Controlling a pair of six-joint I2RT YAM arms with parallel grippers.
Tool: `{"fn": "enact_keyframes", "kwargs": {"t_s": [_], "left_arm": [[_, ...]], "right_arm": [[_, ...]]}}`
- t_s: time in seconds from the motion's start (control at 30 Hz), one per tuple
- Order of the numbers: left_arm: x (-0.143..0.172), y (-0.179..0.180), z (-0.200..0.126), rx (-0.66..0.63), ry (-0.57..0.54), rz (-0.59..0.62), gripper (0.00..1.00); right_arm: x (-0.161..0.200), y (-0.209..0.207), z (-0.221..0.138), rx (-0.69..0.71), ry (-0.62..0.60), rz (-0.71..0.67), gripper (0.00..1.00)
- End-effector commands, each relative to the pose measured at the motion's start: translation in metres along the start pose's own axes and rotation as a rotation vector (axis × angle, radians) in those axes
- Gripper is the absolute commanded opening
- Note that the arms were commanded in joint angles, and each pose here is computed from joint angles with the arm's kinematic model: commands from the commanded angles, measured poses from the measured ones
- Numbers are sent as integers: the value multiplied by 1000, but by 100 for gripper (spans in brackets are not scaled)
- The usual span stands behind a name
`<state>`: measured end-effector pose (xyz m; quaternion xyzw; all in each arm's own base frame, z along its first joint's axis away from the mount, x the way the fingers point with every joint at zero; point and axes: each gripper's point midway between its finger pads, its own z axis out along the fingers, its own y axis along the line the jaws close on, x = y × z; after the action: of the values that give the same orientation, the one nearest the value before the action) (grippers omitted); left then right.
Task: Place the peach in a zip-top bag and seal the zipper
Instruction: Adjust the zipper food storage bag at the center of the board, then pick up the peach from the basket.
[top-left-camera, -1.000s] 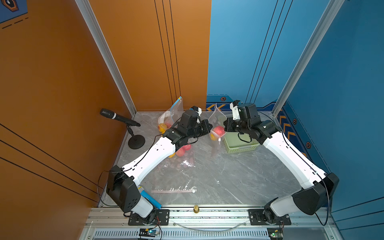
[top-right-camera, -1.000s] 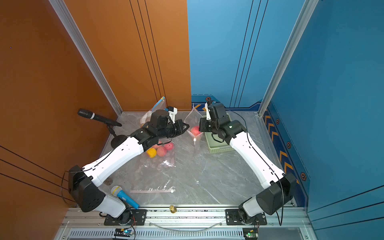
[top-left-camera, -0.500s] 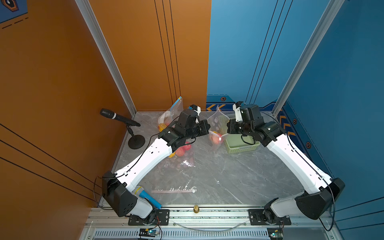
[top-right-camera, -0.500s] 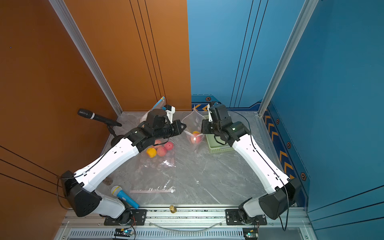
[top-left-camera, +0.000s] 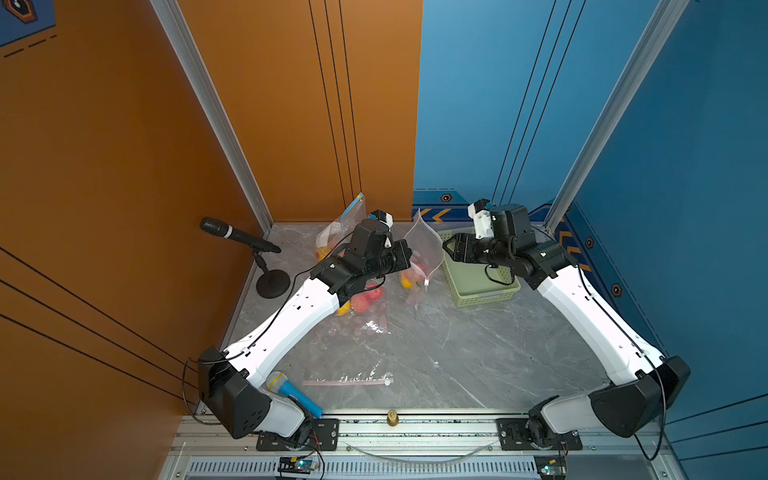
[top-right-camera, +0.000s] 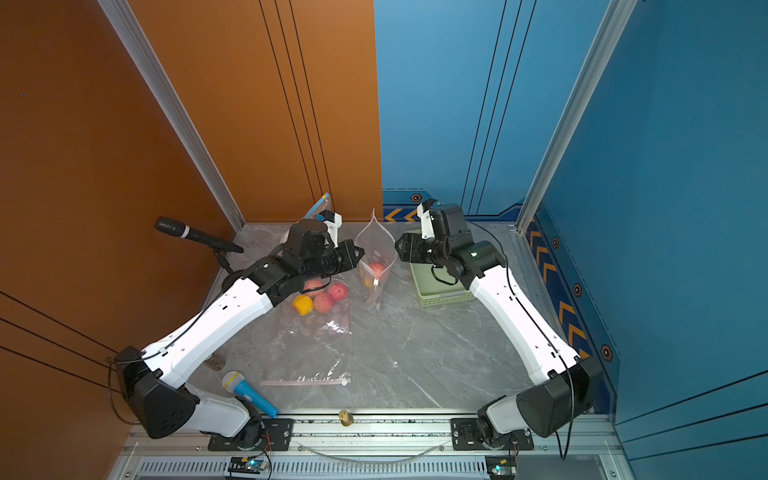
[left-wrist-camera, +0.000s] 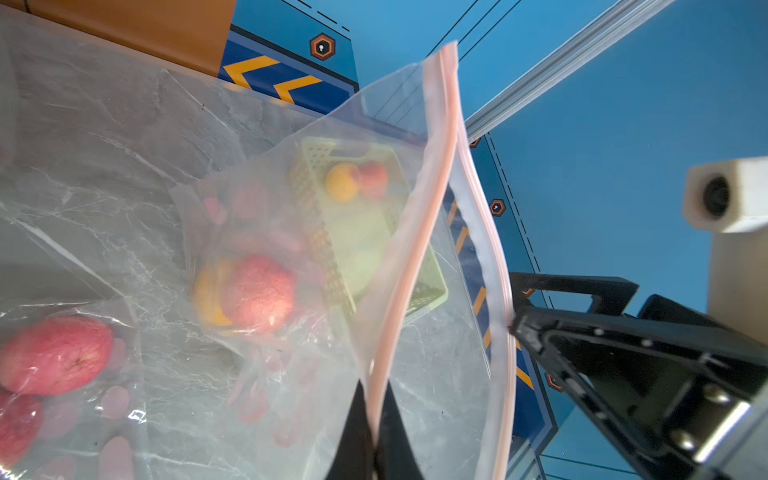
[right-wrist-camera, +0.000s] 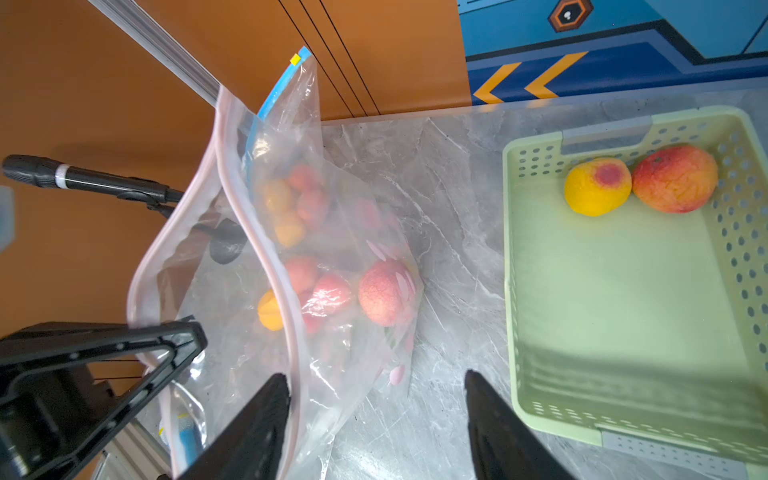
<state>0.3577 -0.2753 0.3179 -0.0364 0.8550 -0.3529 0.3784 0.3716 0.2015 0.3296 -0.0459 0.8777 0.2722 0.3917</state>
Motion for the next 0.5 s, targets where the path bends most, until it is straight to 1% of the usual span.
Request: {"fn": "enact_keyframes", "kwargs": {"t_s": [0.0,0.1,0.2,0.37,0.47], "left_arm": [[2,14,9,-41,-7,-8,0],[0,11,12,-25,-11,-8,0],[-1,10,14,-17,-16,-7,0],[1,13,19,-21,-18,-8,0],[2,13,24,-16,-5,-12,0]], "right_arm": [[-34,4,-26,-64,-123,17,72],[-46,-31,-22,41,-158,58,74],[-47,-72,-3,164,-139,76,74],[-39,-140,49,398,-71,12,74],[-31,-171,88,450,-7,2,74]]}}
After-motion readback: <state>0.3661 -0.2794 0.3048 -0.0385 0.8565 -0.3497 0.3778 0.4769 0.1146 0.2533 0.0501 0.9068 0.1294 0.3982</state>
